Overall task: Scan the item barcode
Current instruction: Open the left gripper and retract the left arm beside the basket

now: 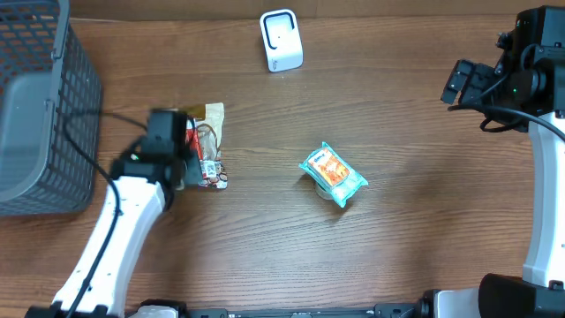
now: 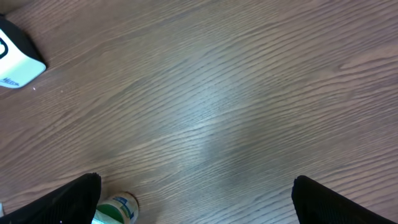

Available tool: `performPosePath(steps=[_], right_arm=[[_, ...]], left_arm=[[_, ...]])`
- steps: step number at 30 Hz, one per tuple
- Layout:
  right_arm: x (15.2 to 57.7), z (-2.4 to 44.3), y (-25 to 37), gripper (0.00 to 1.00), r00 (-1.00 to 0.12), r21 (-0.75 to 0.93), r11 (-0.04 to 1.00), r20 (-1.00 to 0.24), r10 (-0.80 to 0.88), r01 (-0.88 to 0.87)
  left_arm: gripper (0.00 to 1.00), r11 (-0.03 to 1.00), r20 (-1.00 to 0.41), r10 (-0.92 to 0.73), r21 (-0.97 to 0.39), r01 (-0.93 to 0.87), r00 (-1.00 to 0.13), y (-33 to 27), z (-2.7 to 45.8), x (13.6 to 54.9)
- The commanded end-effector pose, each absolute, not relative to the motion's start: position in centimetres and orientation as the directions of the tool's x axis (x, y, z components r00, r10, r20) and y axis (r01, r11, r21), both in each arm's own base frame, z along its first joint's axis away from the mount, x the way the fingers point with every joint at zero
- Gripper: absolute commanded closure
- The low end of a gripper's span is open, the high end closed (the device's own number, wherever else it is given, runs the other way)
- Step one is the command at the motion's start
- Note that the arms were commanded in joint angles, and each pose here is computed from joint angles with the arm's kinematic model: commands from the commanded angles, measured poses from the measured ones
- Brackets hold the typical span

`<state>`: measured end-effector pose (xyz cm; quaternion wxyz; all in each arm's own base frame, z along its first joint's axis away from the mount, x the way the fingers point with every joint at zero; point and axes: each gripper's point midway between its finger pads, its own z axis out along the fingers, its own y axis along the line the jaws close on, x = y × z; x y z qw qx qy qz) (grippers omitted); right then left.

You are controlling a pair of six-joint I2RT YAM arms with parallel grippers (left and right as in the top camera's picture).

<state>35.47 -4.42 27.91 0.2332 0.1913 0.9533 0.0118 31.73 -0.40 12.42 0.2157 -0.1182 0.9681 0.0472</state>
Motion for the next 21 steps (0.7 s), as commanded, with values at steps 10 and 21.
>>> performPosePath(steps=[10, 21], right_arm=[[35.7, 28.6, -4.6, 0.0, -0.805, 0.11, 0.926, -0.464, 0.37, 0.362], [35.7, 28.6, -4.6, 0.0, -0.805, 0.11, 0.926, -0.464, 0.369, 0.362]], left_arm=[[0.0, 0.859, -0.655, -0.328, 0.093, -0.503, -0.681, 8.3, 20.9, 35.0], [0.0, 0.853, -0.649, -0.338, 0.095, -0.513, -0.682, 8.8, 20.7, 34.8]])
